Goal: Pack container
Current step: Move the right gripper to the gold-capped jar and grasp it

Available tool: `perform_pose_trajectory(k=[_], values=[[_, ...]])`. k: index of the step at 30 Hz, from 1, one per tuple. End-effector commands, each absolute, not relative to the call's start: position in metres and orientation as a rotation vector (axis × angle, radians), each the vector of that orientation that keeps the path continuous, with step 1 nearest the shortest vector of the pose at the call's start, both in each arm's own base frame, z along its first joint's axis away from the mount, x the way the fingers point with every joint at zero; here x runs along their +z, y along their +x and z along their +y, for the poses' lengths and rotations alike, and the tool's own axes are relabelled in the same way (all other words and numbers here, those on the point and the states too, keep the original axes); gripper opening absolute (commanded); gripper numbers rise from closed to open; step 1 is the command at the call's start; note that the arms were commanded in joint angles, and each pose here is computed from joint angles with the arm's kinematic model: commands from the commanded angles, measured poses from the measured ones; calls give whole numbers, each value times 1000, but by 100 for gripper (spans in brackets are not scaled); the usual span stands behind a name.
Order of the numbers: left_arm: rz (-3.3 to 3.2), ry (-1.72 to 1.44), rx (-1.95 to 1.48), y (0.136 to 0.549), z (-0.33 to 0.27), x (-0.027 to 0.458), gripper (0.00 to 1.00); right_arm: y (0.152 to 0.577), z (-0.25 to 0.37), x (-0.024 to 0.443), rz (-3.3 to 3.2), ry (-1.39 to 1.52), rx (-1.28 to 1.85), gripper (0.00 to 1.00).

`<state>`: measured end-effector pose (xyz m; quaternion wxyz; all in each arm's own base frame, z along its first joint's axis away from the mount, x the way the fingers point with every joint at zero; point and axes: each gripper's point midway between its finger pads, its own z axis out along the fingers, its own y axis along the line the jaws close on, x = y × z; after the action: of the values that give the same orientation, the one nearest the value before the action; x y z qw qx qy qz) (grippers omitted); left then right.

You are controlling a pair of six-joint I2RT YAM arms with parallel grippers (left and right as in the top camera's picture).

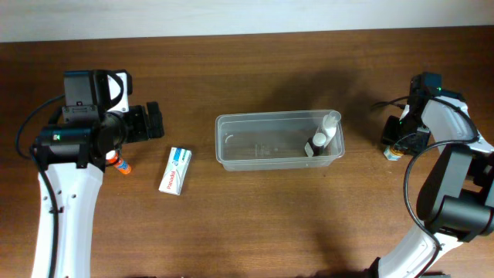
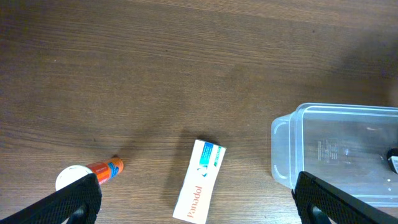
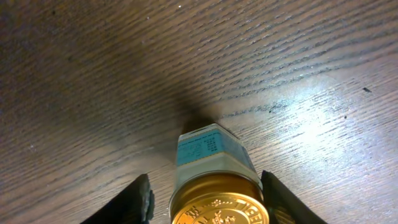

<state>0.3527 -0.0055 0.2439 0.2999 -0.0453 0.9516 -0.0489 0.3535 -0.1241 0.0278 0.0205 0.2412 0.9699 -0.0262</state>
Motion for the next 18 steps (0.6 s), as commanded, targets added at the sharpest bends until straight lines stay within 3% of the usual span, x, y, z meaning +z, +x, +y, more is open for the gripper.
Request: perform_pose_trajectory(k=[1, 18], values=[[2509, -105, -136, 356, -5, 251, 99, 349, -129, 23, 3023, 754, -105, 44], [2508, -105, -136, 356, -5, 251, 99, 350, -126, 24, 3022, 750, -91, 24]])
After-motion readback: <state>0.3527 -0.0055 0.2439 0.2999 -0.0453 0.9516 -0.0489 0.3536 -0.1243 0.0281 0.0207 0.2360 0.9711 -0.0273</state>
